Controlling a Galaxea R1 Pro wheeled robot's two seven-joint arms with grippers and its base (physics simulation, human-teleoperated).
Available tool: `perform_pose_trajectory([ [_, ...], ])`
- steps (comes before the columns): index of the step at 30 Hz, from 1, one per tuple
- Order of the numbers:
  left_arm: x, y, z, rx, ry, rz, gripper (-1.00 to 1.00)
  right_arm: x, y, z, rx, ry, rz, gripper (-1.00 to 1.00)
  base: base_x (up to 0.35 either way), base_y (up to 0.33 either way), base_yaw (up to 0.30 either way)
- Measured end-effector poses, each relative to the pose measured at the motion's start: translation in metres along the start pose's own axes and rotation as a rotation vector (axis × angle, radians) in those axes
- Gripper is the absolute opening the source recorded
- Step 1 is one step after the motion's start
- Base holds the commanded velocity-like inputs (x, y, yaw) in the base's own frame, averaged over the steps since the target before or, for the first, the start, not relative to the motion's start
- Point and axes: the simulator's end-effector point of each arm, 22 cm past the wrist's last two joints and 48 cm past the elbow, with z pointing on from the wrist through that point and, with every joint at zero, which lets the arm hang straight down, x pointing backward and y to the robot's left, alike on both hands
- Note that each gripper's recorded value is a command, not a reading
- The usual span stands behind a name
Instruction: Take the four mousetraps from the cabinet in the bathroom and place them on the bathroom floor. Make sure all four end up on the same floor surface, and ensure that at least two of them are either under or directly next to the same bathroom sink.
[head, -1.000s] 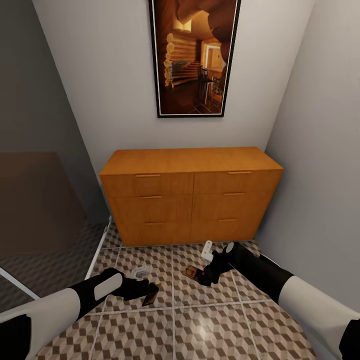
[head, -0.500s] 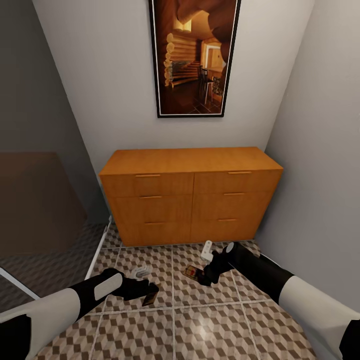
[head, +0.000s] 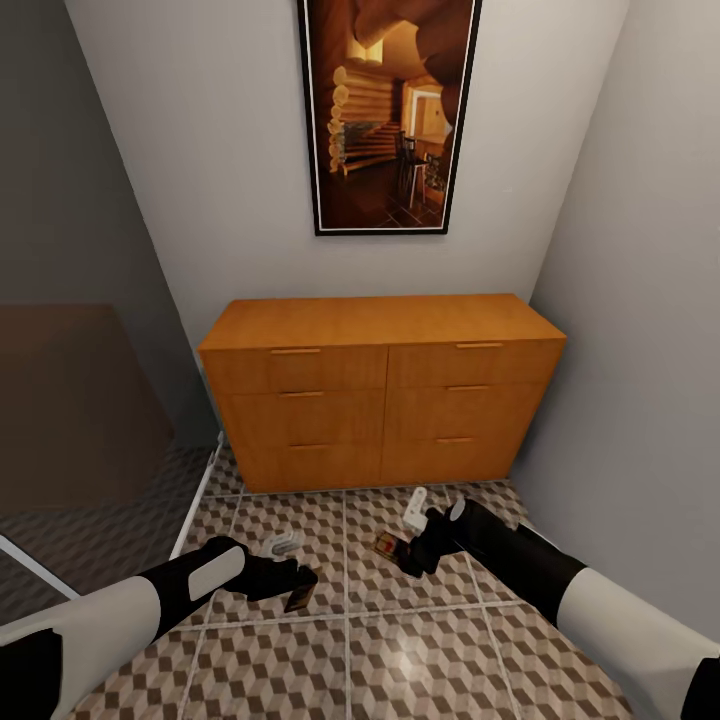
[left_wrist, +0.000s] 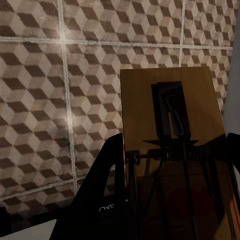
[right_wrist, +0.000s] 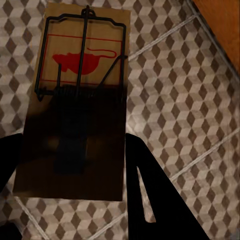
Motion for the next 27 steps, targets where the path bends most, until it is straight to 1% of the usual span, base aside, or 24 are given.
perform_pose_trajectory([
  [2,0.0,0.0,0.0,0.0,0.0,0.0,-1.0,-0.001,-0.013,0.0,0.063,-0.007,0.012,-1.0,0.0,0.0,0.0],
  [3,0.0,0.0,0.0,0.0,0.0,0.0,-1.0,-0.003,-0.028,-0.004,0.1,-0.023,0.047,-1.0,0.0,0.0,0.0],
  [4,0.0,0.0,0.0,0.0,0.0,0.0,-1.0,-0.003,-0.03,-0.004,0.105,-0.027,0.06,-1.0,0.0,0.0,0.0],
  [10,0.0,0.0,0.0,-0.001,0.0,0.0,-1.0,0.001,-0.03,-0.003,0.108,-0.029,0.082,-1.0,0.0,0.0,0.0],
  [27,0.0,-0.001,0.0,0.001,0.0,0.0,-1.0,0.001,-0.025,-0.001,0.101,-0.03,0.085,-1.0,0.0,0.0,0.0],
])
